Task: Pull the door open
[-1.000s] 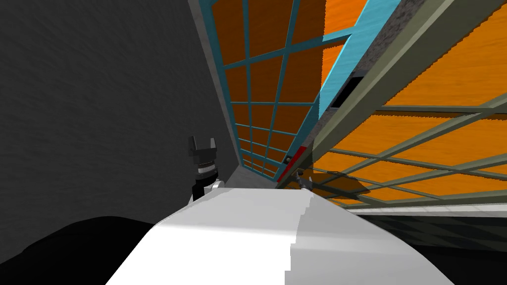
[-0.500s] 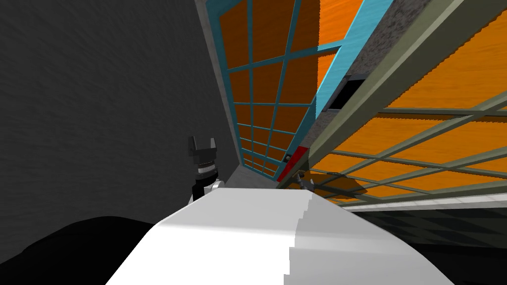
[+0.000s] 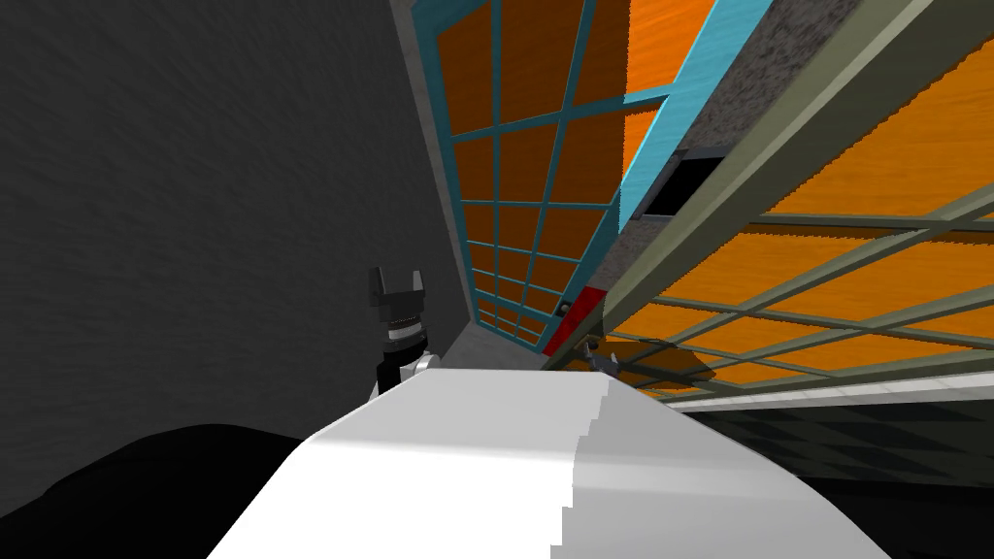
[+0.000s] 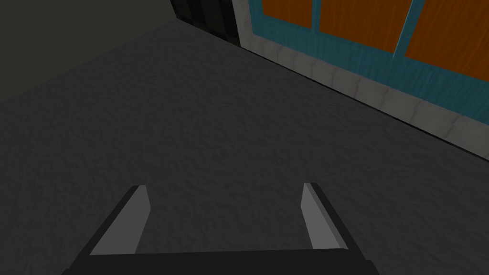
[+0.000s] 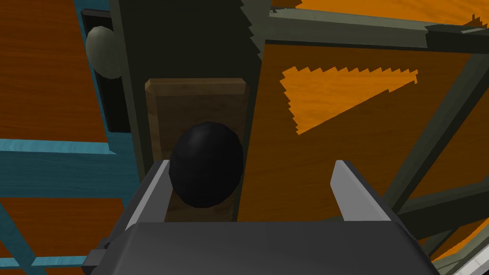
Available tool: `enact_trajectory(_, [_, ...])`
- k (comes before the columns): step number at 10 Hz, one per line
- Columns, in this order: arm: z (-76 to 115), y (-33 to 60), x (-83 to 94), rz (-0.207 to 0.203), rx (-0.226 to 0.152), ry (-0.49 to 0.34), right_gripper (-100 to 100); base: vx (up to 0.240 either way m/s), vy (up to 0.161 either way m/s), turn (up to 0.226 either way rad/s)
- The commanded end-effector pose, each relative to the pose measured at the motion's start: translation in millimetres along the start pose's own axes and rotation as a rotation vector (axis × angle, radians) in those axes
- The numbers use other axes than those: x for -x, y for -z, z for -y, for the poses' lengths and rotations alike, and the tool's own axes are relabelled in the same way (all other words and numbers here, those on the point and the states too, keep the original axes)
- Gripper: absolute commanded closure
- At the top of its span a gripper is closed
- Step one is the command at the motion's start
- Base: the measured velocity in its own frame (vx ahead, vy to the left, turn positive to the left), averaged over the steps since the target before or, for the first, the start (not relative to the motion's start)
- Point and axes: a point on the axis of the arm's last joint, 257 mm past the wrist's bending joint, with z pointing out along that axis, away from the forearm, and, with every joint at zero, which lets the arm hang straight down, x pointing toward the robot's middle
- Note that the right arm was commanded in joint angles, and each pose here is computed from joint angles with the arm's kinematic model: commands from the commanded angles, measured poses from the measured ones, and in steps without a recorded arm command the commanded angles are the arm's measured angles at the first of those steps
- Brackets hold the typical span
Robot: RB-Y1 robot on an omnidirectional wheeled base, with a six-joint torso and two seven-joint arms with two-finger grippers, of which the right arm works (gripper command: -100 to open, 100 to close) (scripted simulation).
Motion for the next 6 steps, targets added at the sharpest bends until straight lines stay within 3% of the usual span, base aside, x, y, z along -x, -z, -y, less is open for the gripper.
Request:
enact_trajectory(1, [-30.0,13.7,17.5,0.053,0.043,0.036,100,-0.082,0.031,-0.018])
enact_trajectory(6, [-37.1,18.0,21.2,0.063,0.053,0.043,100,-0.058,0.008,0.003])
